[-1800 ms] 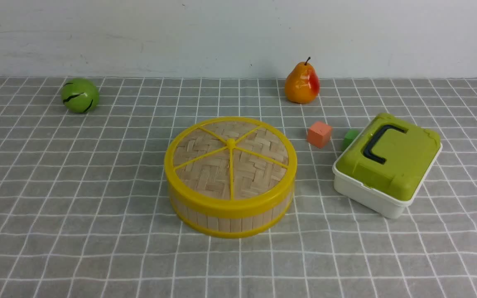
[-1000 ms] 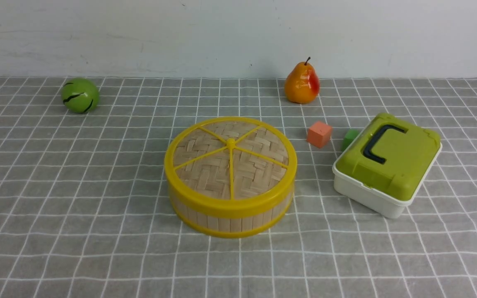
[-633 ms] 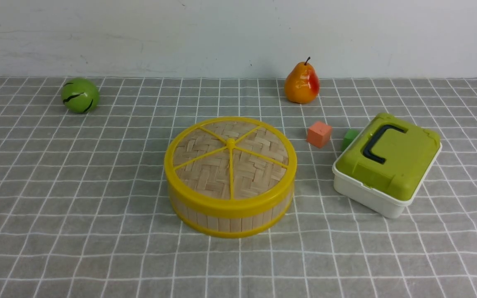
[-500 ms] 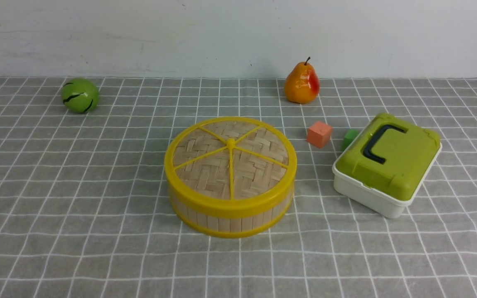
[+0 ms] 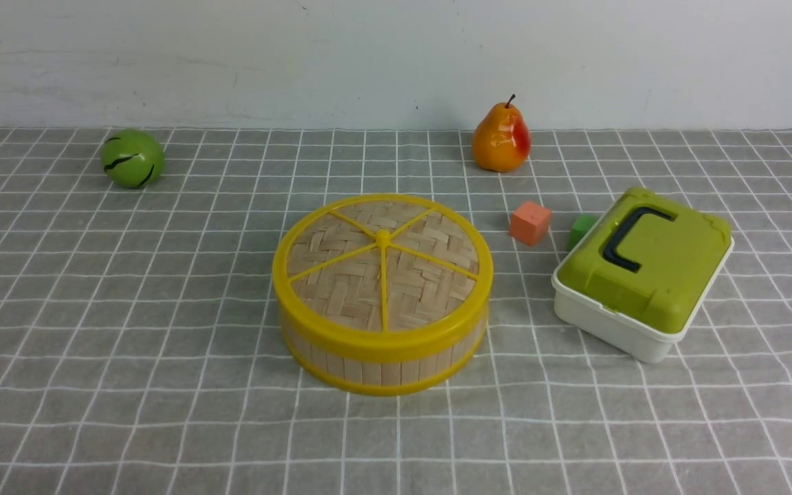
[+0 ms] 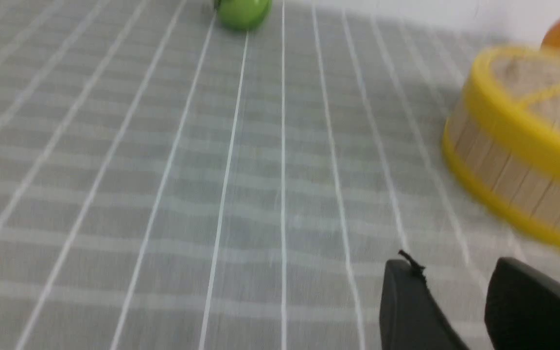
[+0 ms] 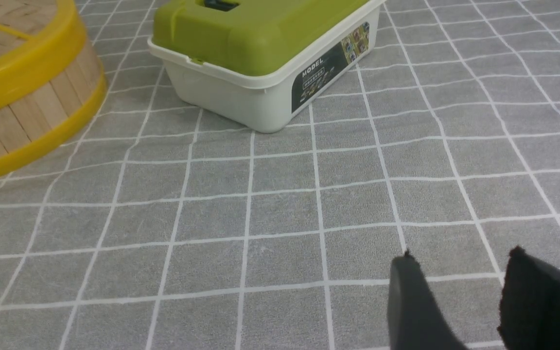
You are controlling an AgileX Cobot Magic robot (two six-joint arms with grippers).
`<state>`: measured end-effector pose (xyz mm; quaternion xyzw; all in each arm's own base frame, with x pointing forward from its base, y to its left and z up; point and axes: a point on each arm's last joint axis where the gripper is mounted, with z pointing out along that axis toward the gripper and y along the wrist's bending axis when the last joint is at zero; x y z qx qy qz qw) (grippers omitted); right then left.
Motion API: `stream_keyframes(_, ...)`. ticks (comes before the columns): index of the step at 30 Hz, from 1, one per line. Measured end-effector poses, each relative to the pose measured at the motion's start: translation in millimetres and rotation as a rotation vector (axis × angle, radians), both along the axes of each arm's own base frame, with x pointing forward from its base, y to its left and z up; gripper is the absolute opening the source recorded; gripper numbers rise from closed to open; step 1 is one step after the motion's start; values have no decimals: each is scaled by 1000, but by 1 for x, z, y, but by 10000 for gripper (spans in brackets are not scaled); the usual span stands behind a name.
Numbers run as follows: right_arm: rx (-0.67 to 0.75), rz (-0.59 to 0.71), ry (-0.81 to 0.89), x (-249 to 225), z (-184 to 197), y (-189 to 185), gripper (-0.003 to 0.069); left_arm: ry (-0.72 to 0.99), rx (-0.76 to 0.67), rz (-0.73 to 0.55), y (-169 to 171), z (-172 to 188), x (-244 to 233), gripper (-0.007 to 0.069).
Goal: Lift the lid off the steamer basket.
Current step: Use the left arm to lift the lid of the steamer
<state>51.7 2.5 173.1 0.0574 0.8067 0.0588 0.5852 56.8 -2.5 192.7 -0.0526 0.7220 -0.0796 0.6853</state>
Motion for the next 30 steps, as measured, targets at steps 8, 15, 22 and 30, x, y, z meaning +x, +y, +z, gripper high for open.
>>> stream_keyframes(8, 0, 0, 0, 0, 0, 0, 241, -625, -27, 5, 1, 54, -15, 238)
stream_keyframes(15, 0, 0, 0, 0, 0, 0, 241, -1033, -249, -96, 2, 81, -42, 238)
stream_keyframes(22, 0, 0, 0, 0, 0, 0, 241, -889, -360, -149, 1, 127, -46, 238)
stream_keyframes(30, 0, 0, 0, 0, 0, 0, 241, -161, -122, 25, 2, 182, 18, 238)
